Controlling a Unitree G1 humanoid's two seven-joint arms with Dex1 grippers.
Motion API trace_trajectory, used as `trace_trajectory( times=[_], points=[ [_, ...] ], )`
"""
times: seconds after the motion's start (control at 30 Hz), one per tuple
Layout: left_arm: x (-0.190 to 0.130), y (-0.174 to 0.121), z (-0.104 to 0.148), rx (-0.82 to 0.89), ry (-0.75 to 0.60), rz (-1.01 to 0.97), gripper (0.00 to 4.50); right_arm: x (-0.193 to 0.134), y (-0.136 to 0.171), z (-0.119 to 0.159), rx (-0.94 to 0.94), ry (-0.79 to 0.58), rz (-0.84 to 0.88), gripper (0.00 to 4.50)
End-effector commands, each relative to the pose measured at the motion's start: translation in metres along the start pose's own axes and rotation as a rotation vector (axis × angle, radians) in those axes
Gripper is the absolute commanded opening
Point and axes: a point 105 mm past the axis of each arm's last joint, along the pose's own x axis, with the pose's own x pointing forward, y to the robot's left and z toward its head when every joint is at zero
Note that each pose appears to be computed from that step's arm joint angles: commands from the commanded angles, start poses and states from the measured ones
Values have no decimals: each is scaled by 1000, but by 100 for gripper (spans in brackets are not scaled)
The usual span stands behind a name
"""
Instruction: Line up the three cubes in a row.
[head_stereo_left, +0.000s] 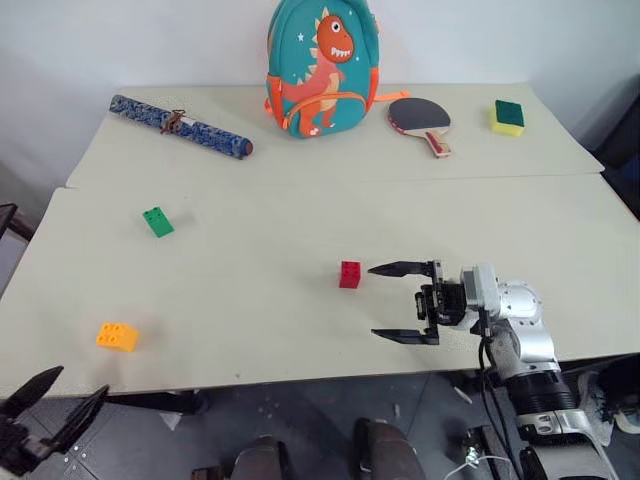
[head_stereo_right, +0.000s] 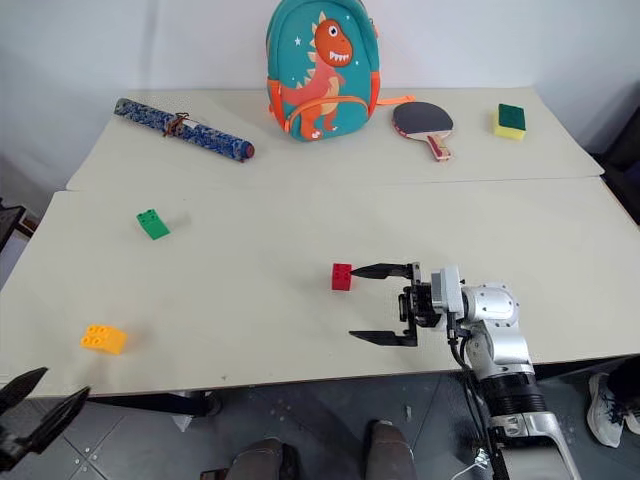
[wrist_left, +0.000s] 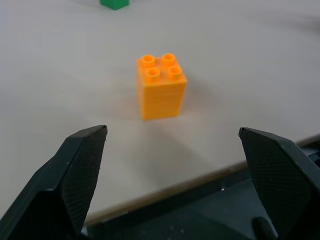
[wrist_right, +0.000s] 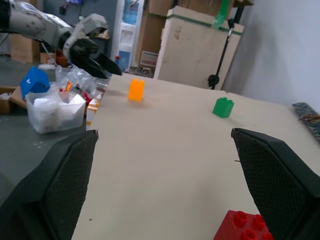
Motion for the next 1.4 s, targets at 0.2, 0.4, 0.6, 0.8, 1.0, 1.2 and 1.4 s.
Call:
trace_trajectory(
  times=[0.2,0.4,0.6,0.8,1.0,1.2,1.4],
  points=[
    [35,-11,-19,-16,-9,64,450,5,6,8,-37,-47,73,448],
    [47,-5,-13,-19,-90,110,268,3,9,3,-21,-17,45,450],
    [61,-4,17,-22,-213,49,148,-2,17,-3,-6,16,-4,450],
    [107,-68,66,250,-66,-648,148,-33,10,2,-22,111,-171,450],
    [169,-103,94,393,52,-1062,148,-82,1,10,-74,269,-320,450],
    [250,-158,83,479,73,-1205,148,-75,13,17,-77,280,-341,450],
    [264,-172,71,480,92,-1245,148,-67,21,26,-87,276,-403,450]
  ],
)
